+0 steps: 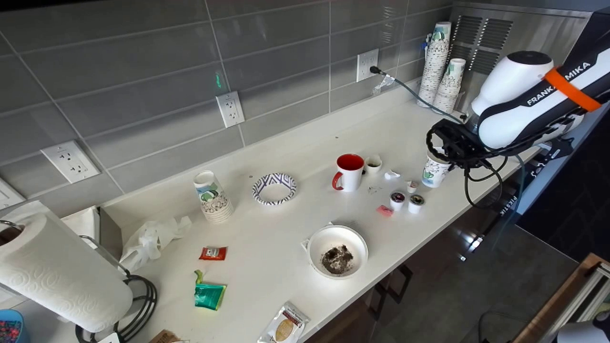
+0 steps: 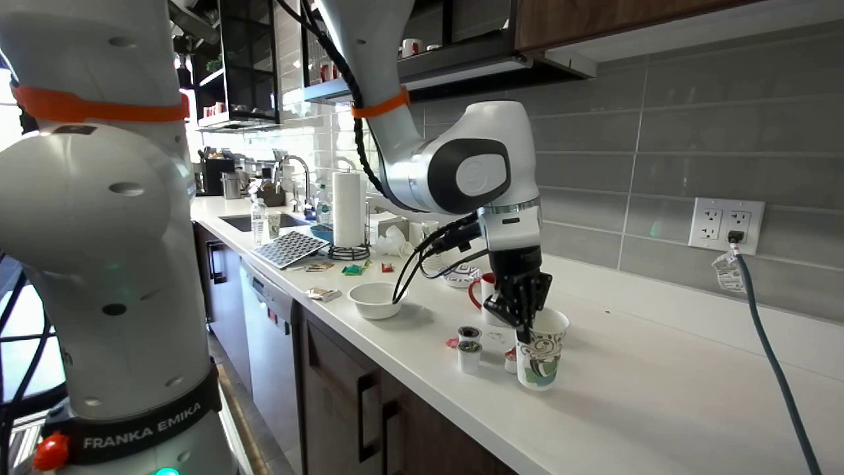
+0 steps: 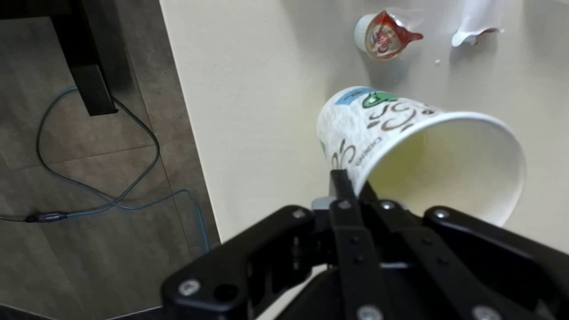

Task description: Pick the big cup on the counter and pour water into the small cup

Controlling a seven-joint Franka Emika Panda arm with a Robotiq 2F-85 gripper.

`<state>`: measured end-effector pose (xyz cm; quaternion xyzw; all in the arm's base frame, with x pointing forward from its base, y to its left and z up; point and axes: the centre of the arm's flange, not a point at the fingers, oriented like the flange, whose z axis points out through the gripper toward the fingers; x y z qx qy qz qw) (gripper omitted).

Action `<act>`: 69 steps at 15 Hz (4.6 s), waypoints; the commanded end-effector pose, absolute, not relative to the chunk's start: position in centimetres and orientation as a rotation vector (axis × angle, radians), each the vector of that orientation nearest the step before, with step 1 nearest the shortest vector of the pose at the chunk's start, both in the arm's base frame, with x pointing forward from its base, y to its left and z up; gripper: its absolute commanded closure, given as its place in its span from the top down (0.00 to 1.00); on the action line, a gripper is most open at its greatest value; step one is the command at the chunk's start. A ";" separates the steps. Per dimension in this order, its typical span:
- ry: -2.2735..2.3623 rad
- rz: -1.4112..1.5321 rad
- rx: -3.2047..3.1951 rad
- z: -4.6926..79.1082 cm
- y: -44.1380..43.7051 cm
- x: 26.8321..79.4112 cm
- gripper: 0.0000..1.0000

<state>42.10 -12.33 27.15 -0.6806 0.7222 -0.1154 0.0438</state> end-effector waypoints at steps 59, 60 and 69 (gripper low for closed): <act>2.172 -0.318 -2.163 30.6 -11.0 41.0 1.00; 2.160 -0.314 -2.176 31.1 -10.6 41.0 1.00; 1.965 -0.094 -2.602 35.3 -7.2 40.5 1.00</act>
